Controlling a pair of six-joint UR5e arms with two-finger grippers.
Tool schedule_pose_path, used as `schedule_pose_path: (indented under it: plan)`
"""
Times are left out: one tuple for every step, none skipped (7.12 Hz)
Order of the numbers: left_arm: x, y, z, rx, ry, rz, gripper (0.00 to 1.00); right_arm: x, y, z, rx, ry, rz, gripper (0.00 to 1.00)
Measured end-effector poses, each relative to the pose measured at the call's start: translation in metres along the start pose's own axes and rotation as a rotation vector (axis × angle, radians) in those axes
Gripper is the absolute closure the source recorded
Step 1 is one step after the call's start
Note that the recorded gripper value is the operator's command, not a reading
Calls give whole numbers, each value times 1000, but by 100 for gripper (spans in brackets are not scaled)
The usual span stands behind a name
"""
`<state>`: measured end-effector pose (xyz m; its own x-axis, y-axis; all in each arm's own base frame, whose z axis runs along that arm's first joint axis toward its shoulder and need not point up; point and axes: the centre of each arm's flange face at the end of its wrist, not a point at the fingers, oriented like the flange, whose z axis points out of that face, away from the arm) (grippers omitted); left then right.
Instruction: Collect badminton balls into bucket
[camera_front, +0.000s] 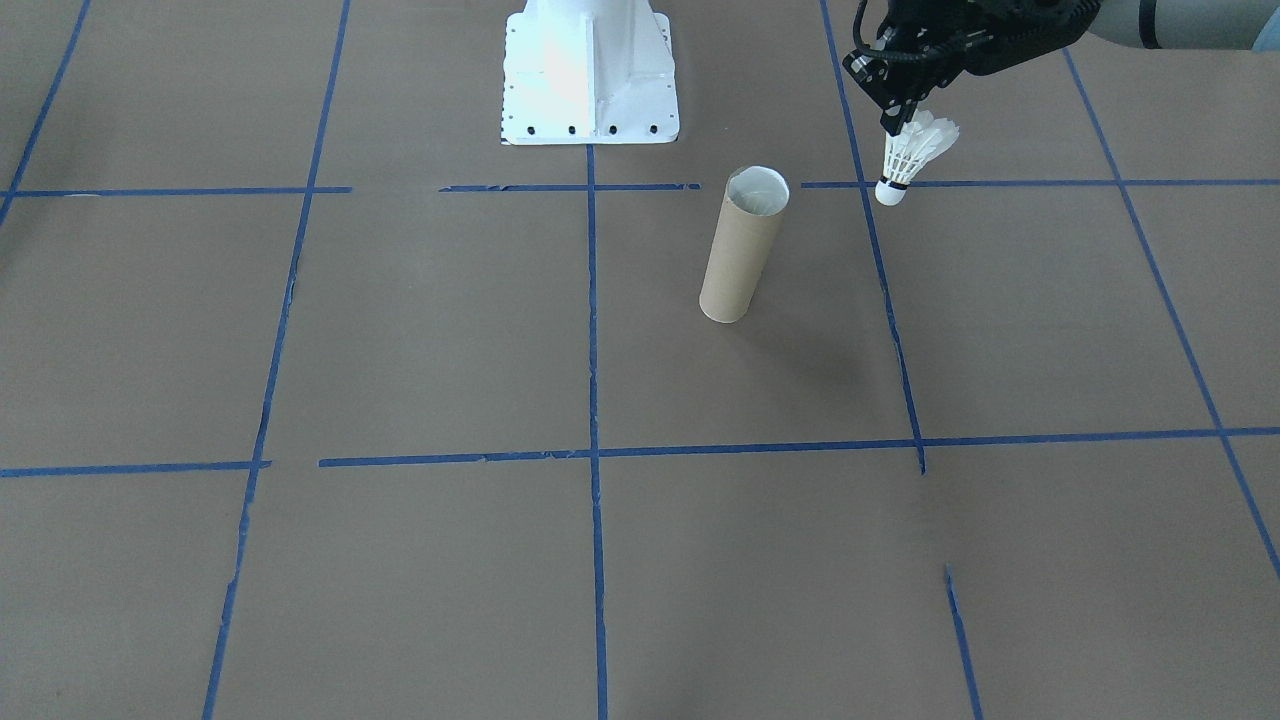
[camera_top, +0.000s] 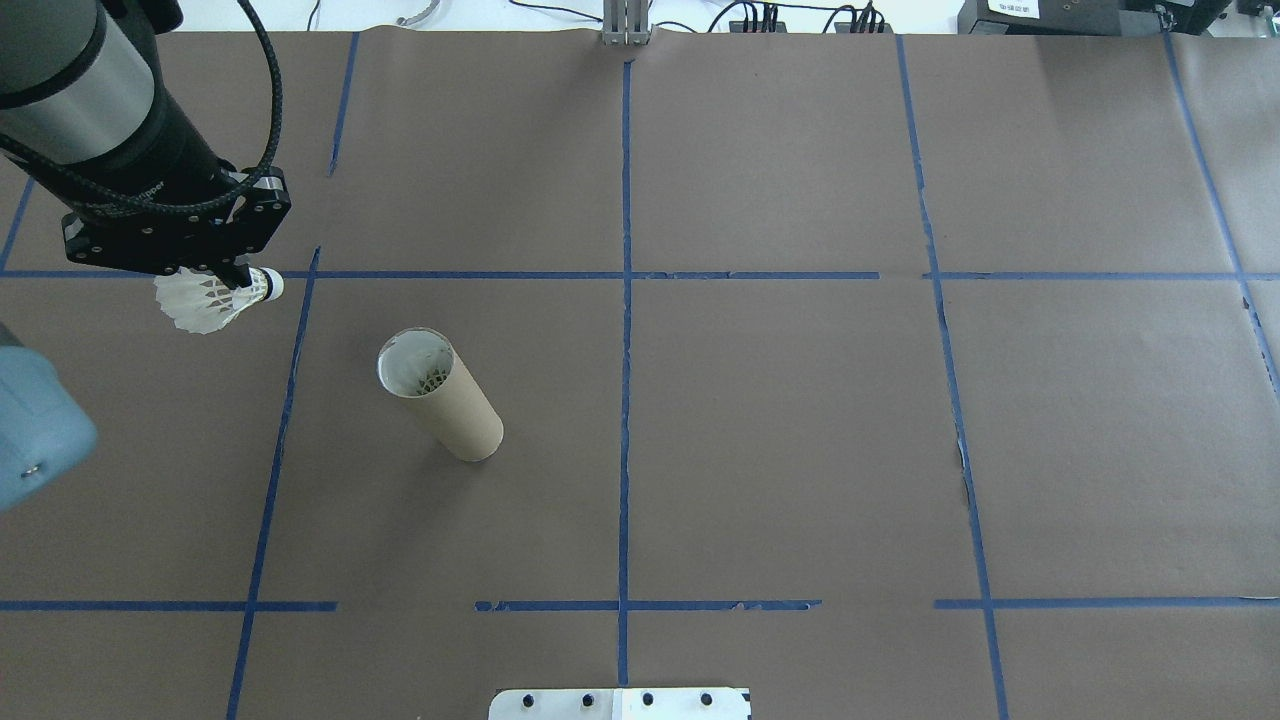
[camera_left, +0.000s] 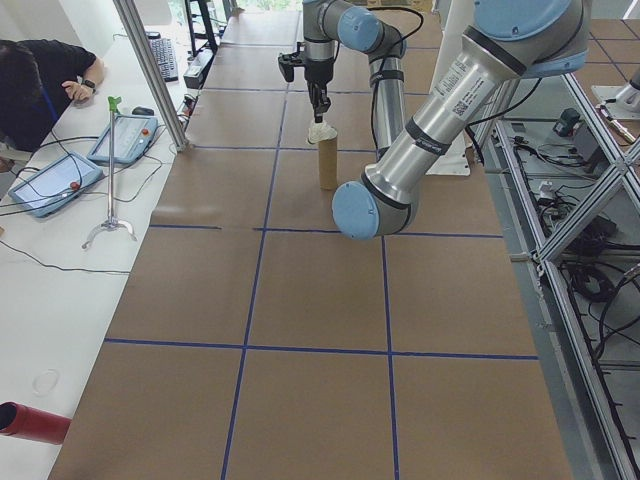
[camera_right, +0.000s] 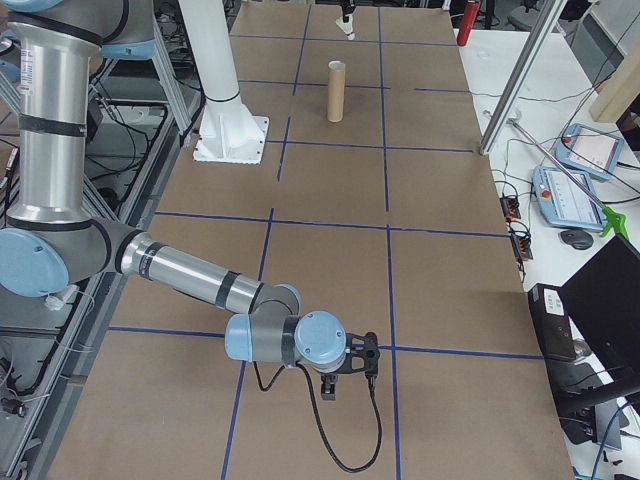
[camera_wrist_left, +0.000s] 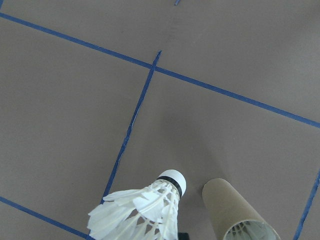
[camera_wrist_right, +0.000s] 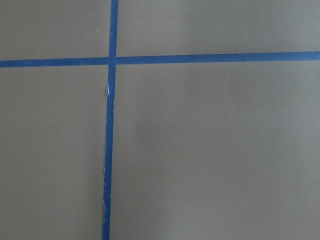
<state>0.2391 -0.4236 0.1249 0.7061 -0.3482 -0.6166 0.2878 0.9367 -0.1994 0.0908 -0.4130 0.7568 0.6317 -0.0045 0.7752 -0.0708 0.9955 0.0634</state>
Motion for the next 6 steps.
schedule_pose_path:
  plan:
    - [0, 0, 0, 0, 0, 0, 100, 0, 0, 0, 0, 0, 0, 0]
    - [0, 0, 0, 1, 0, 0, 100, 0, 0, 0, 0, 0, 0, 0]
    - [0, -1, 0, 2, -1, 3, 100, 0, 0, 0, 0, 0, 0, 0]
    - [0, -1, 0, 3, -2, 7, 100, 0, 0, 0, 0, 0, 0, 0]
    - [0, -1, 1, 1, -4, 10, 100, 0, 0, 0, 0, 0, 0, 0]
    - [2, 0, 3, -4, -7, 12, 100, 0, 0, 0, 0, 0, 0, 0]
